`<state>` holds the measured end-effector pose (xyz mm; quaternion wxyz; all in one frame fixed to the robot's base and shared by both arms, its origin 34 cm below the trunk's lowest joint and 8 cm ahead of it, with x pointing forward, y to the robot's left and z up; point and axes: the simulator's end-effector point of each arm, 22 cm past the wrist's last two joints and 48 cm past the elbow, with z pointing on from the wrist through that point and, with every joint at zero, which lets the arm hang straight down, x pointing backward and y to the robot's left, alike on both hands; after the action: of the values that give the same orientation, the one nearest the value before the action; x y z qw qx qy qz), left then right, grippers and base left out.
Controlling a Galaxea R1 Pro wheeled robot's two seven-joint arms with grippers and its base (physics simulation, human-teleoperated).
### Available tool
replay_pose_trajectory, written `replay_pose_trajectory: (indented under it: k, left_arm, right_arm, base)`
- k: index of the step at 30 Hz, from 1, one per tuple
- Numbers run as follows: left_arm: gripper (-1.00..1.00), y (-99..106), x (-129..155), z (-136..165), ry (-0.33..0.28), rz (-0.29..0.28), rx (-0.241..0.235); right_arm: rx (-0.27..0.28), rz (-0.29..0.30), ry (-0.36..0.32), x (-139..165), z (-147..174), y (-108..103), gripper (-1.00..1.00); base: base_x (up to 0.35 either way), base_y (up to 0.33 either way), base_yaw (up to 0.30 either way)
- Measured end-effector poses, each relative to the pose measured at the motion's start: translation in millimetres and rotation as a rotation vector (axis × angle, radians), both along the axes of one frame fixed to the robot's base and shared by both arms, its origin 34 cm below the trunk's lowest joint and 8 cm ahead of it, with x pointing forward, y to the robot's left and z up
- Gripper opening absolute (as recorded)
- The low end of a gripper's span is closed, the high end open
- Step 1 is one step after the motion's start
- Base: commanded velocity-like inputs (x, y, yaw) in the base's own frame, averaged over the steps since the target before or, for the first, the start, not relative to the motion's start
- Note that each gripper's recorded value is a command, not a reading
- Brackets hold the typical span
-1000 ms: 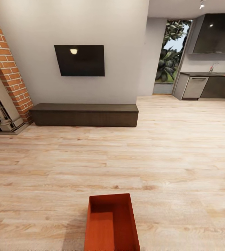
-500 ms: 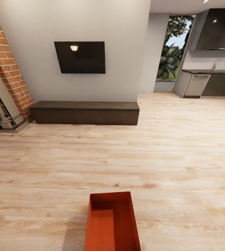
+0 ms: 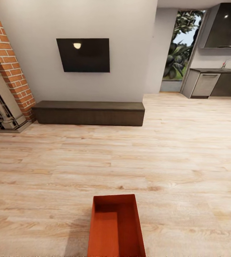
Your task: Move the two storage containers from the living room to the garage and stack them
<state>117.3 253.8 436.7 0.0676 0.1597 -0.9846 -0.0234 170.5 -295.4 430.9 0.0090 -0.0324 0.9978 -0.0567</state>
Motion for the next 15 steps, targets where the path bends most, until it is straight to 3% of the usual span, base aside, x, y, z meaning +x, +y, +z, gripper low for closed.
replay_pose_trajectory:
  k: [15]
  left_arm:
    - [1.00, -0.9, -9.1, 0.6, 0.024, 0.000, -0.001]
  right_arm:
    - [-0.005, 0.000, 0.023, -9.2, -0.5, -0.6, 1.00]
  base:
    - [0.000, 0.000, 0.000]
